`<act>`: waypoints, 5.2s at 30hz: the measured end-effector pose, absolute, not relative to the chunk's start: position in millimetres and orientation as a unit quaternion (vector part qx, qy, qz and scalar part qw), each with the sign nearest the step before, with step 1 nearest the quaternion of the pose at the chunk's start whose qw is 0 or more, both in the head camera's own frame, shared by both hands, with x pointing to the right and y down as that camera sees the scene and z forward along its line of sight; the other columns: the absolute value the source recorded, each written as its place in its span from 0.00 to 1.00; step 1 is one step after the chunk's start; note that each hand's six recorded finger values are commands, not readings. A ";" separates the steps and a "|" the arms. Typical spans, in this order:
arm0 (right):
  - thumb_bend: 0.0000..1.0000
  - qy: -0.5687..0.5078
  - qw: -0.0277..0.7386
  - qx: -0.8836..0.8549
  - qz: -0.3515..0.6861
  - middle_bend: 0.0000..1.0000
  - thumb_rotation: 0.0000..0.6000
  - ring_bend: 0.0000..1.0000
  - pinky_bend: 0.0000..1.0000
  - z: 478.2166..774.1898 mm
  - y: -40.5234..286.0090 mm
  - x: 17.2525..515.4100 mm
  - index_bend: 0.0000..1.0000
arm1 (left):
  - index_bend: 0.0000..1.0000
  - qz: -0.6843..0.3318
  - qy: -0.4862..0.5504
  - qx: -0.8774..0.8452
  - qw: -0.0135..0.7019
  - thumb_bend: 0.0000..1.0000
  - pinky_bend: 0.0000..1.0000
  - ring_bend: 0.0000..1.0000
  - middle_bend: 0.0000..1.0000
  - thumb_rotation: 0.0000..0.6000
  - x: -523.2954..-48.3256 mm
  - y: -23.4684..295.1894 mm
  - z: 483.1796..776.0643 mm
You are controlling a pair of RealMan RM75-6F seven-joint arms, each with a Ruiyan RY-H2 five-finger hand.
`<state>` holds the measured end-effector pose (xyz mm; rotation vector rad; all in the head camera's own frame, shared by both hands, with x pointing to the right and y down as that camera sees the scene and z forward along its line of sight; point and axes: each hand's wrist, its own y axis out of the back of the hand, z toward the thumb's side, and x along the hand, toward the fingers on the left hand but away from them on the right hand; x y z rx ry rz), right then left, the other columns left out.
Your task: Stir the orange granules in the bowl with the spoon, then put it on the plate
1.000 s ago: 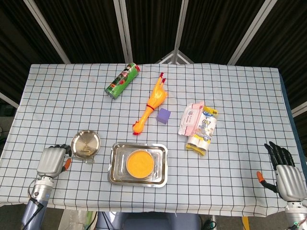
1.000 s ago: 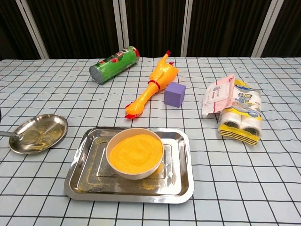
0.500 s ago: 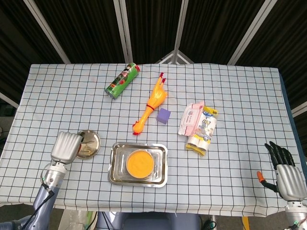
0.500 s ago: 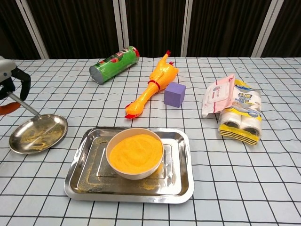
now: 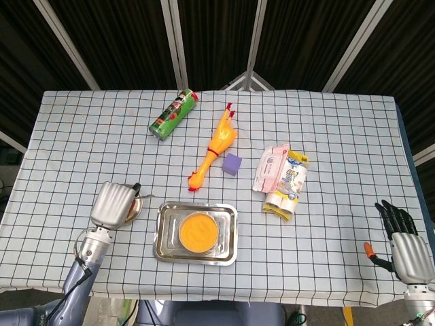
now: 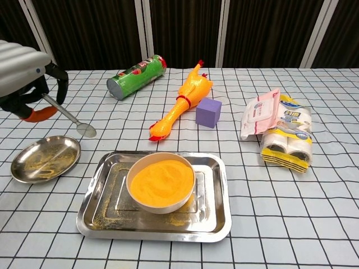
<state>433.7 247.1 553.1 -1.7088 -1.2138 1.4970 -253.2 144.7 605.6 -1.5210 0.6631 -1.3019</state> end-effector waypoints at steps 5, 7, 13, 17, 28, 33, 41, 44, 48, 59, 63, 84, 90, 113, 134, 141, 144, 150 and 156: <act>0.40 -0.453 0.279 -0.637 0.558 0.00 1.00 0.00 0.00 553.0 247.1 434.1 0.00 | 0.74 -0.511 0.300 -0.666 0.453 0.83 0.85 0.85 0.91 1.00 -232.1 150.3 596.7; 0.40 -0.453 0.279 -0.637 0.558 0.00 1.00 0.00 0.00 553.0 247.1 434.0 0.00 | 0.74 -0.496 0.312 -0.685 0.433 0.83 0.85 0.85 0.91 1.00 -221.2 153.8 592.4; 0.40 -0.453 0.280 -0.637 0.558 0.00 1.00 0.00 0.00 552.8 247.3 434.1 0.00 | 0.73 -0.468 0.324 -0.732 0.374 0.83 0.85 0.84 0.90 1.00 -190.5 168.4 589.7; 0.40 -0.453 0.280 -0.636 0.558 0.00 1.00 0.00 0.00 552.7 247.2 434.3 0.00 | 0.73 -0.458 0.318 -0.750 0.357 0.83 0.85 0.84 0.90 1.00 -172.8 178.2 591.9; 0.40 -0.455 0.279 -0.636 0.557 0.00 1.00 0.00 0.00 552.5 246.8 435.0 0.00 | 0.70 -0.464 0.300 -0.773 0.313 0.82 0.85 0.83 0.88 1.00 -145.5 201.5 611.8; 0.40 -0.455 0.278 -0.637 0.557 0.00 1.00 0.00 0.00 552.7 246.9 435.1 0.00 | 0.63 -0.470 0.301 -0.776 0.294 0.79 0.84 0.81 0.80 1.00 -144.5 205.8 616.0; 0.40 -0.454 0.279 -0.637 0.558 0.00 1.00 0.00 0.00 553.0 247.1 434.9 0.00 | 0.49 -0.481 0.299 -0.772 0.288 0.60 0.83 0.74 0.59 1.00 -156.7 204.7 620.7; 0.40 -0.454 0.278 -0.637 0.558 0.00 1.00 0.00 0.00 553.0 247.1 434.8 0.00 | 0.45 -0.482 0.302 -0.771 0.285 0.54 0.83 0.74 0.54 1.00 -160.9 203.1 621.5; 0.40 -0.454 0.278 -0.636 0.558 0.00 1.00 0.00 0.00 553.2 247.2 434.7 0.00 | 0.40 -0.482 0.301 -0.770 0.288 0.46 0.83 0.73 0.48 1.00 -165.2 200.3 621.9; 0.40 -0.455 0.276 -0.636 0.558 0.00 1.00 0.00 0.00 552.9 247.2 435.4 0.00 | 0.30 -0.488 0.299 -0.762 0.302 0.24 0.83 0.73 0.39 1.00 -174.0 195.6 620.0; 0.40 -0.455 0.277 -0.636 0.558 0.00 1.00 0.00 0.00 553.0 247.2 435.3 0.00 | 0.30 -0.493 0.298 -0.759 0.304 0.22 0.83 0.73 0.38 1.00 -181.6 193.9 618.4; 0.40 -0.452 0.275 -0.638 0.559 0.00 1.00 0.00 0.00 553.9 248.2 433.9 0.00 | 0.26 -0.549 0.250 -0.724 0.335 0.51 0.92 0.91 0.87 1.00 -218.1 179.6 626.9; 0.40 -0.452 0.275 -0.639 0.558 0.00 1.00 0.00 0.00 553.9 248.2 433.9 0.00 | 0.26 -0.567 0.204 -0.722 0.340 0.66 0.93 0.93 0.90 1.00 -204.9 177.6 632.9; 0.40 -0.454 0.273 -0.639 0.557 0.00 1.00 0.00 0.00 554.0 247.6 434.7 0.00 | 0.44 -0.593 0.137 -0.722 0.328 0.70 0.93 0.93 0.91 1.00 -175.2 193.6 643.3; 0.40 -0.455 0.269 -0.640 0.558 0.00 1.00 0.00 0.00 555.1 248.5 434.5 0.00 | 0.47 -0.585 0.187 -0.712 0.342 0.26 0.94 0.97 0.95 1.00 -197.2 183.6 630.5; 0.40 -0.456 0.267 -0.641 0.557 0.00 1.00 0.00 0.00 554.7 248.3 434.7 0.00 | 0.48 -0.569 0.184 -0.716 0.361 0.29 0.94 0.97 0.95 1.00 -184.6 190.1 629.8; 0.40 -0.457 0.267 -0.641 0.557 0.00 1.00 0.00 0.00 554.4 248.4 434.8 0.00 | 0.48 -0.567 0.180 -0.716 0.365 0.33 0.94 0.97 0.95 1.00 -179.1 192.4 631.2; 0.40 -0.459 0.263 -0.642 0.556 0.00 1.00 0.00 0.00 554.5 248.7 435.1 0.00 | 0.46 -0.569 0.175 -0.714 0.369 0.45 0.94 0.97 0.96 1.00 -170.0 195.6 635.5; 0.40 -0.459 0.260 -0.643 0.555 0.00 1.00 0.00 0.00 554.4 248.7 435.0 0.00 | 0.46 -0.575 0.172 -0.712 0.365 0.47 0.94 0.97 0.96 1.00 -168.4 196.2 638.6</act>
